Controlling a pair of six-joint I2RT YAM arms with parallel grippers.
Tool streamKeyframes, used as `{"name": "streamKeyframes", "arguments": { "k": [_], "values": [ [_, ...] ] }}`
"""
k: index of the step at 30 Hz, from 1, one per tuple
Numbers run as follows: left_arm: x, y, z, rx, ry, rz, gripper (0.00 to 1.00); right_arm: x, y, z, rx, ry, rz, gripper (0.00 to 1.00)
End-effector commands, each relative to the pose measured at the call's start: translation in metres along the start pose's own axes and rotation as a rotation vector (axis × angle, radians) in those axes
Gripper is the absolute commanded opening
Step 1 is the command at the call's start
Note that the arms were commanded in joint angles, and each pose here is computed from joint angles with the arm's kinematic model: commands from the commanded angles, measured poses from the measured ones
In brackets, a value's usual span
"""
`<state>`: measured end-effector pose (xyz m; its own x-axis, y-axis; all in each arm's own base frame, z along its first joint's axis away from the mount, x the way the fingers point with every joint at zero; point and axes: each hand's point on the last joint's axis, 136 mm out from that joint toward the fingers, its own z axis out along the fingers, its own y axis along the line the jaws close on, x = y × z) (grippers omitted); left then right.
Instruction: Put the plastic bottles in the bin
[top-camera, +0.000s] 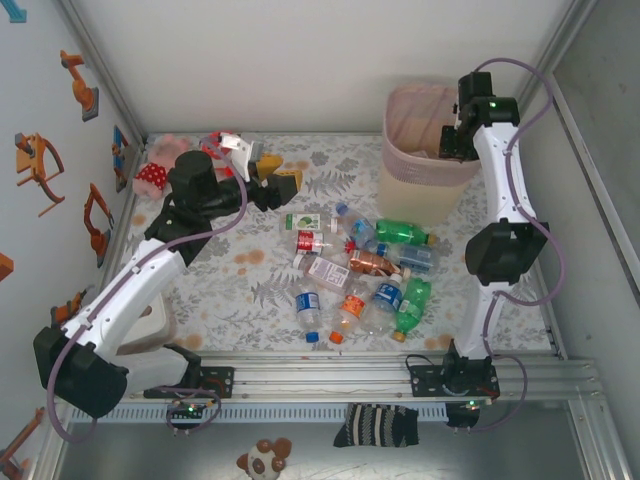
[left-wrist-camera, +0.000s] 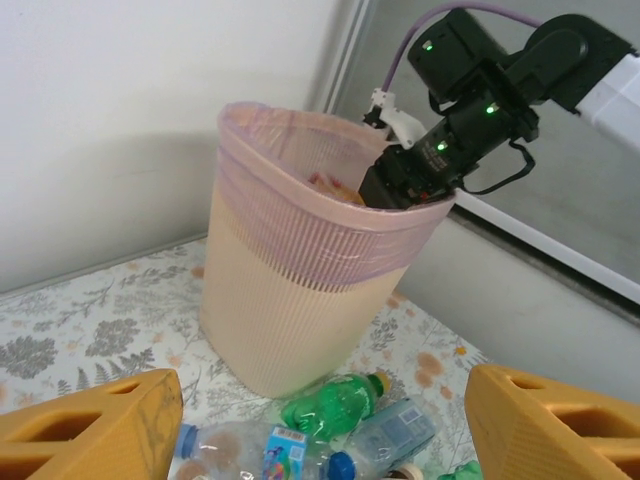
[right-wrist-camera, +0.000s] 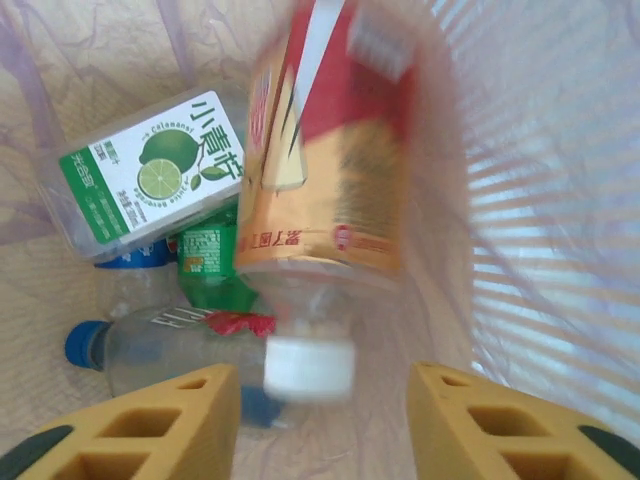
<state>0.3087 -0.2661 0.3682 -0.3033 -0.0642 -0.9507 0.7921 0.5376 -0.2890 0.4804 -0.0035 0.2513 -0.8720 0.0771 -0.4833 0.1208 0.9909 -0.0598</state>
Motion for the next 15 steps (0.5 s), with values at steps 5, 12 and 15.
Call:
{"name": "streamKeyframes", "arguments": {
  "k": [5,12,15],
  "values": [
    [-0.003,0.011,0.001,-0.051,0.012,-0.038,0.73,-0.009,-0.007,-0.024,0.009,-0.053,0.010,0.54],
    [0.006,0.035,0.004,-0.160,0.048,-0.113,0.71,-0.016,-0.005,-0.049,-0.016,-0.112,0.021,0.55],
    [0.018,0.056,0.008,-0.255,0.074,-0.175,0.70,-0.018,-0.002,-0.061,-0.037,-0.140,0.026,0.55]
  ]
}}
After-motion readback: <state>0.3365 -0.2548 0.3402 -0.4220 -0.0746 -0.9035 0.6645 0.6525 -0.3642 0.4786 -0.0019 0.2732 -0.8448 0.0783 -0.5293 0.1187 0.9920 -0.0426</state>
